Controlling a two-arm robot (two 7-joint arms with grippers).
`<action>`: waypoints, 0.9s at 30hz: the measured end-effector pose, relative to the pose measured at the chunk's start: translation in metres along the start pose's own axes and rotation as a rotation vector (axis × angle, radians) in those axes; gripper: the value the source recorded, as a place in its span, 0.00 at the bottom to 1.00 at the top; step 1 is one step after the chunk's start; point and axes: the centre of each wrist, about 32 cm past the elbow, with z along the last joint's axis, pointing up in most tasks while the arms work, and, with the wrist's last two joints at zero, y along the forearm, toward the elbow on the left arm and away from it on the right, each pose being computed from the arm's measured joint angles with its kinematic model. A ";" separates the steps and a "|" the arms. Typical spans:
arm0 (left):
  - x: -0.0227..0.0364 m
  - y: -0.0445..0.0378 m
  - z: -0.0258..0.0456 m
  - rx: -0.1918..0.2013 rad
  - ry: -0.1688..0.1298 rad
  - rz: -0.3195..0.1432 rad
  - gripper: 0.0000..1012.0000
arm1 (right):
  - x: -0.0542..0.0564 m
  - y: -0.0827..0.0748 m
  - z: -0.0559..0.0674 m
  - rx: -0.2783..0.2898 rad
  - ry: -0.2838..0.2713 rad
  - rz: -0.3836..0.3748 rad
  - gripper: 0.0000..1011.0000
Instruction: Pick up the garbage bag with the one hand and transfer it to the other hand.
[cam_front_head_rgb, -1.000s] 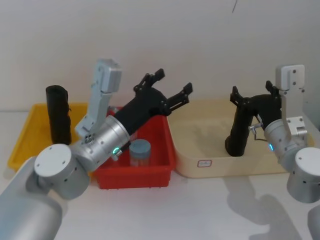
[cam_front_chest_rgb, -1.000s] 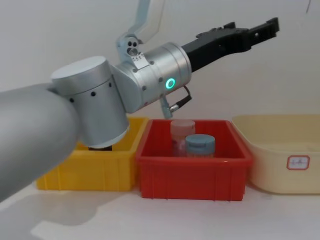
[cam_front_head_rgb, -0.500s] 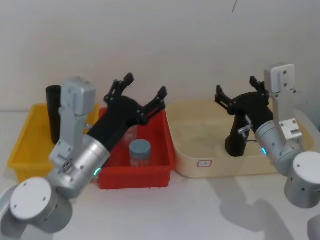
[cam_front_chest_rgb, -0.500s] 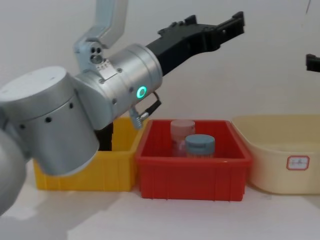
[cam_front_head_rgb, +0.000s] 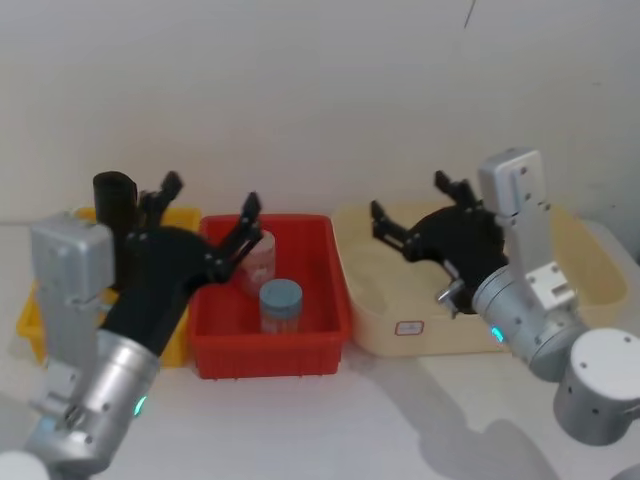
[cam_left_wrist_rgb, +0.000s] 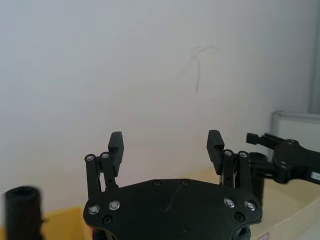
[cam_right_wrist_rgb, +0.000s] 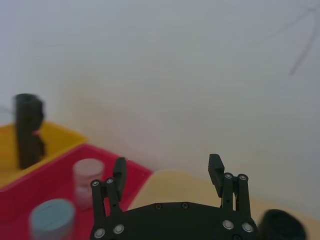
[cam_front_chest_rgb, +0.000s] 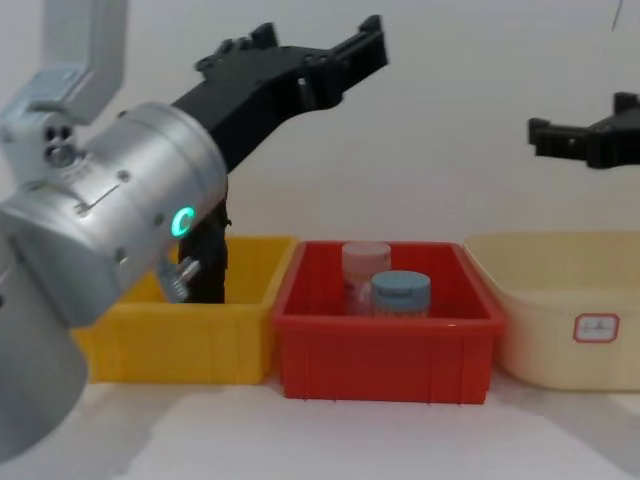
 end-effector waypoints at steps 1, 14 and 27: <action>-0.0008 0.0068 0.0014 -0.003 -0.005 0.022 0.99 | -0.003 -0.001 0.000 -0.003 0.000 0.025 0.99; -0.0032 0.0365 0.0092 -0.012 -0.024 0.114 0.99 | -0.028 -0.010 0.001 -0.029 0.009 0.218 0.99; -0.0042 0.0480 0.0129 -0.014 -0.033 0.150 0.99 | -0.045 -0.010 -0.002 -0.079 0.063 0.342 0.99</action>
